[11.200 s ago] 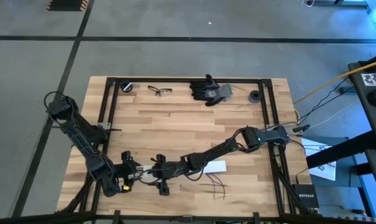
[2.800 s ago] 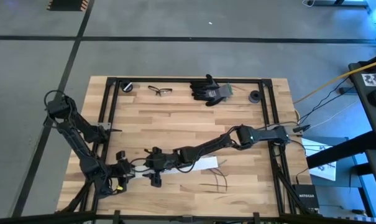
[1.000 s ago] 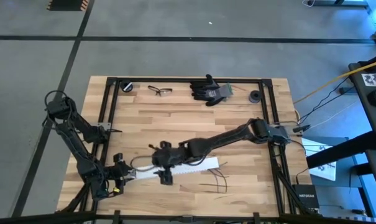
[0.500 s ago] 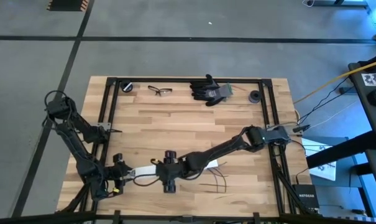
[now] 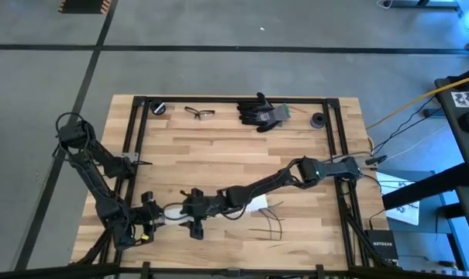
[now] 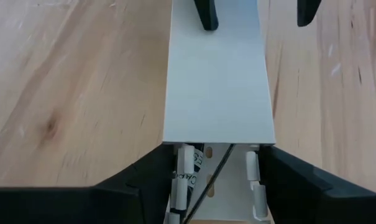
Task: Ziptie cables
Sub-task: Close the cable duct
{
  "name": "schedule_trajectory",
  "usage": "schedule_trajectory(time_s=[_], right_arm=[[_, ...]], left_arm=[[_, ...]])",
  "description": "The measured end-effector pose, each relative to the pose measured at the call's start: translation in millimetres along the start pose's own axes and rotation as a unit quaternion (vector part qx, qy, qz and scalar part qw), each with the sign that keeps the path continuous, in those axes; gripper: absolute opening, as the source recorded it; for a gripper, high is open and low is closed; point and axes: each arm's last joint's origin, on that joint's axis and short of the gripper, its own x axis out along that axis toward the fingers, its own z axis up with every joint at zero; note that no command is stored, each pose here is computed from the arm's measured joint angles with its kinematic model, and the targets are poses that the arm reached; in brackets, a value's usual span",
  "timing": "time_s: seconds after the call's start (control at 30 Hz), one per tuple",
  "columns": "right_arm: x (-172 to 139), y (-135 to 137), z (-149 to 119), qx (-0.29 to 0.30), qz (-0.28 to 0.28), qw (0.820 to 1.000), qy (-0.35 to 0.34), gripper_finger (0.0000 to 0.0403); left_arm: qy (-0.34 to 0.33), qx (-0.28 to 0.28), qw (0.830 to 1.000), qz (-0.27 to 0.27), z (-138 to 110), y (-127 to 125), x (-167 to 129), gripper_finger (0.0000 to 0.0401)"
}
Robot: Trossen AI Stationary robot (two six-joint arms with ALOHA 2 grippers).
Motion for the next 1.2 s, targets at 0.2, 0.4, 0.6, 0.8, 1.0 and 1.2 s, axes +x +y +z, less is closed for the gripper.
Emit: schedule_trajectory(time_s=[0.2, 0.4, 0.6, 0.8, 1.0, 1.2], right_arm=[[-5, 3, 3, -0.026, -0.002, 1.0, 0.009, 0.0203], [-11, 3, 6, -0.036, -0.011, 0.999, 0.029, 0.0202], [-12, 4, 6, -0.038, -0.012, 0.999, 0.034, 0.0202], [-13, 4, 6, -0.04, -0.014, 0.998, 0.037, 0.0202], [-13, 4, 6, -0.043, -0.011, 0.998, 0.039, 0.0202], [-24, 8, 17, -0.051, -0.002, 0.998, 0.039, 0.0202]], left_arm=[[0.007, 0.009, 1.0, 0.004, 6, 2, 4, 0.0235], [0.037, 0.01, 0.999, -0.019, 21, 4, -11, 0.0273], [0.033, 0.006, 0.999, -0.035, 19, 2, -20, 0.0276], [0.021, 0.0, 0.999, -0.032, 2, 4, -6, 0.0276], [0.002, 0.002, 1.0, -0.022, -2, 3, -5, 0.0242], [-0.009, 0.0, 1.0, -0.02, -1, 3, -5, 0.0214]])
